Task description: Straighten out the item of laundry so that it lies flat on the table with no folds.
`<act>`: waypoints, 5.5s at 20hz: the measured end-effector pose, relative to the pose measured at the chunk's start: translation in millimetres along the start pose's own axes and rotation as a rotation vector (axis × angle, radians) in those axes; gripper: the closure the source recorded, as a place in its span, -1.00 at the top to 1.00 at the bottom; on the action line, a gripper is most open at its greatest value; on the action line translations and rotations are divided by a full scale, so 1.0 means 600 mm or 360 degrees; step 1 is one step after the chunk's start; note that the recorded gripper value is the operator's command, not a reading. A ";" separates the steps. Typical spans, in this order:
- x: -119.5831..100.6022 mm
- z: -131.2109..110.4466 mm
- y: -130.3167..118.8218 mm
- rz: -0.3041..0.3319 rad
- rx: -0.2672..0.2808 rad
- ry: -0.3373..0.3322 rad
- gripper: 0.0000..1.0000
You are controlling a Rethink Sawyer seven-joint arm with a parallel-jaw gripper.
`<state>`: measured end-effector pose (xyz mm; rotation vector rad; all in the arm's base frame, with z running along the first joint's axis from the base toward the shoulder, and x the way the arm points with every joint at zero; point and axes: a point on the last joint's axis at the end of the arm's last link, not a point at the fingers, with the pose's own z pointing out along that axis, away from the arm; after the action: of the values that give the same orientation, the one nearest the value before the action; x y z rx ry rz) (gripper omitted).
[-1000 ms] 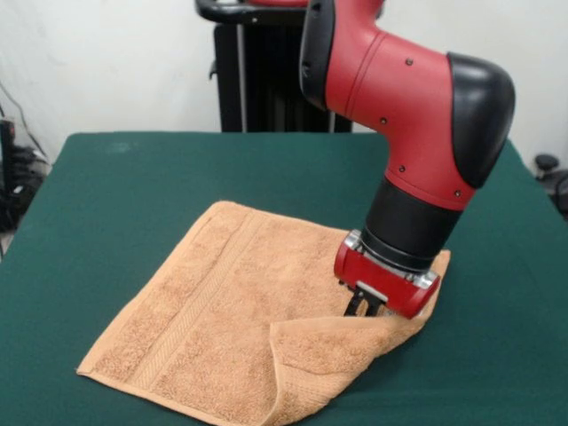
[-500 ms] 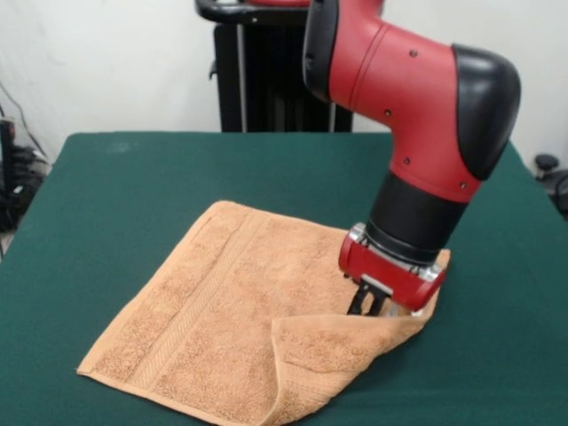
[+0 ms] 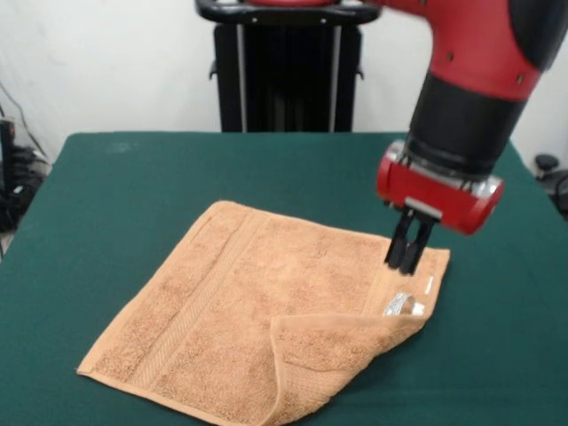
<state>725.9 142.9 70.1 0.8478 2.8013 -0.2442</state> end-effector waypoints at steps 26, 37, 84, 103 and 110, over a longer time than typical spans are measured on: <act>-0.175 -0.058 -0.056 0.0155 -0.0174 -0.0334 -1.00; -0.144 0.010 -0.052 0.0133 -0.0147 -0.0294 -1.00; -0.221 0.125 -0.186 -0.0024 -0.0208 -0.0211 1.00; -0.163 0.083 -0.084 -0.0211 -0.0254 -0.0252 1.00; -0.177 0.063 -0.084 -0.0203 -0.0266 -0.0280 1.00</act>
<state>789.8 37.4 64.3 0.5816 2.6682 -0.0962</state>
